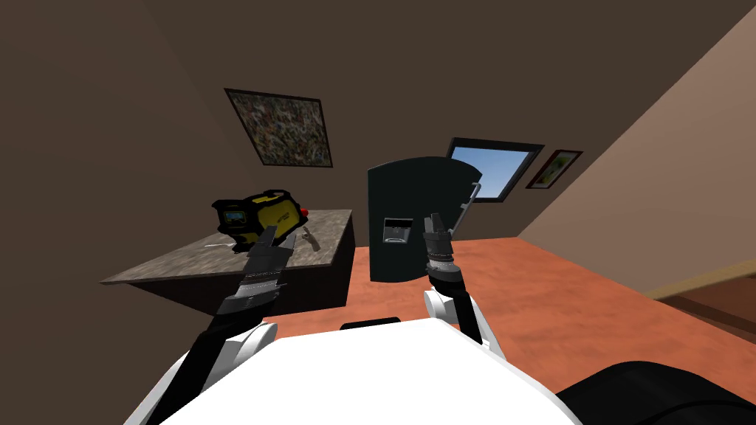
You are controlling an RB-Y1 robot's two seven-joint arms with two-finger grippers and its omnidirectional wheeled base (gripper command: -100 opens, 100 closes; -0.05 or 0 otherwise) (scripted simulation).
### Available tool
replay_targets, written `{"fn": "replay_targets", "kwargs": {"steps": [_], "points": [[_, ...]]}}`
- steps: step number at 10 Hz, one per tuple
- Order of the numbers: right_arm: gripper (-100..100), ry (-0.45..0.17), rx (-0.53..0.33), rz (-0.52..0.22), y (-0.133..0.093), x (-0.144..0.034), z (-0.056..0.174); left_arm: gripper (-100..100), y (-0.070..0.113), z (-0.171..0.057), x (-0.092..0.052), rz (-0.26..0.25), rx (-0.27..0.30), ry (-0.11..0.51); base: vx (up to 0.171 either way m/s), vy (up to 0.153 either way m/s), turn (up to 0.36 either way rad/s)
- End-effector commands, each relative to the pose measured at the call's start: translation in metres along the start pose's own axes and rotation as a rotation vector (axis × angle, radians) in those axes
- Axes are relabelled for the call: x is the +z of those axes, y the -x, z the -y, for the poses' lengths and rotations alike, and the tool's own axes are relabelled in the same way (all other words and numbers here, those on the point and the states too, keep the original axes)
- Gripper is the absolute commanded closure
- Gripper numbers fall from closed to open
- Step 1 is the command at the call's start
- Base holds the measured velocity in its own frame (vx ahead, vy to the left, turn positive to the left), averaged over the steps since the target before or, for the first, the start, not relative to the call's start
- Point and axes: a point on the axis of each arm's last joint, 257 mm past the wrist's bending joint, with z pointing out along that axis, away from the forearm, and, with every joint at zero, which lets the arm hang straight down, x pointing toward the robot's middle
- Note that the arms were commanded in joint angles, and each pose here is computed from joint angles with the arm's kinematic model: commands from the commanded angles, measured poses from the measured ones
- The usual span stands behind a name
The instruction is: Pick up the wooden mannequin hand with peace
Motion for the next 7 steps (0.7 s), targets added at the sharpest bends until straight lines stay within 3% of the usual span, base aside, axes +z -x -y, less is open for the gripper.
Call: {"fn": "replay_targets", "kwargs": {"steps": [1,7], "points": [[0,0.0,0.0,0.0,0.0,0.0,0.0,-100,0.003,-0.014,-0.003,-0.014,0.016,0.059,-0.015,-0.051,0.045],[0,0.0,0.0,0.0,0.0,0.0,0.0,-100,0.016,-0.056,-0.015,-0.049,0.084,0.227,0.01,-0.042,0.027]]}}
